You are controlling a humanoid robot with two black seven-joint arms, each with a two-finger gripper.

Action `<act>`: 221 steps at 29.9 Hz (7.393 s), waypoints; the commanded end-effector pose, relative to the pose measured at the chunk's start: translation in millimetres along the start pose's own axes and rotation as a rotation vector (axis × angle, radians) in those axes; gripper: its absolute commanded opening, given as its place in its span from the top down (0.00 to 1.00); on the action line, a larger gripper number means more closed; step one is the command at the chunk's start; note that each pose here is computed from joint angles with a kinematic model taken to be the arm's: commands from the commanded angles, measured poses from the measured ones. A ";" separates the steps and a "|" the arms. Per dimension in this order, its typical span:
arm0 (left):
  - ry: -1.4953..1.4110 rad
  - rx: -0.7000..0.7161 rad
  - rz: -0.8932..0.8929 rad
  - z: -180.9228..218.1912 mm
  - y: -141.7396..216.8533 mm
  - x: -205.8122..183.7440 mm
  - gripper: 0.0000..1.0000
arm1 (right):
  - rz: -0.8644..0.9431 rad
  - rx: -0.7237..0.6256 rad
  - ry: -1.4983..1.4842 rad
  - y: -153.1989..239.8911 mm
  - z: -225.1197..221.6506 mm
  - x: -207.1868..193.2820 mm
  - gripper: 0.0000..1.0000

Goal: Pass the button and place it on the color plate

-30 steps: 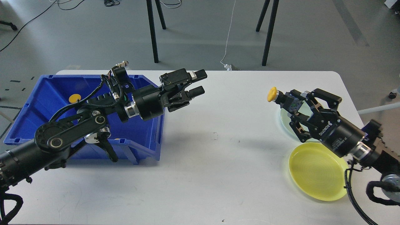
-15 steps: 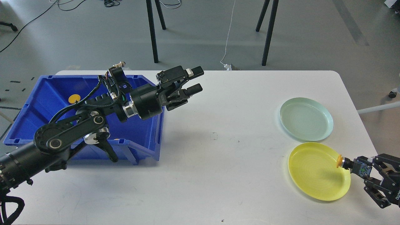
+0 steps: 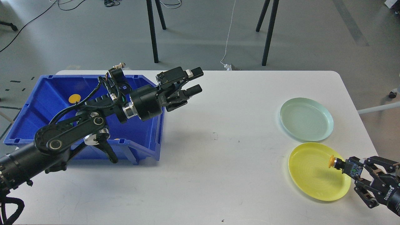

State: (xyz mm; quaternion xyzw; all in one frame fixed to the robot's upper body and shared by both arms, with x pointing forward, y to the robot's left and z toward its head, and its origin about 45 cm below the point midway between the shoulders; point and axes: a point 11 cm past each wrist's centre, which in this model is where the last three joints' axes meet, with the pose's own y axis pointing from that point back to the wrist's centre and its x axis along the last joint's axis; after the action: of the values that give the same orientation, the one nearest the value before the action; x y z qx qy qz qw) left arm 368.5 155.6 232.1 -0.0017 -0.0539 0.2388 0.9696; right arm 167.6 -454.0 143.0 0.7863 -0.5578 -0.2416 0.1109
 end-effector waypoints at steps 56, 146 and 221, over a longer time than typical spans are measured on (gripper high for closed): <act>-0.982 1.176 -0.362 -10.4 247.4 130.0 0.21 | -0.271 0.615 -0.132 -99.7 -171.7 -66.4 0.01; -0.322 0.106 -0.187 75.5 21.6 23.3 0.91 | -0.239 0.602 -0.122 -91.1 -164.3 -57.5 0.01; -0.069 0.042 -0.100 5.3 -4.1 -1.9 0.56 | -0.556 0.538 -0.087 -219.5 -90.0 -265.1 1.00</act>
State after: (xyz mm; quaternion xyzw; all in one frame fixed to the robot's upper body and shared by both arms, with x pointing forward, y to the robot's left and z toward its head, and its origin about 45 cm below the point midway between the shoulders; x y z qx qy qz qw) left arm 368.7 151.8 238.1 0.0363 -0.0887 0.1875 0.9776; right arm 324.1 -136.8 190.7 0.8991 -0.3669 -0.1410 -0.1929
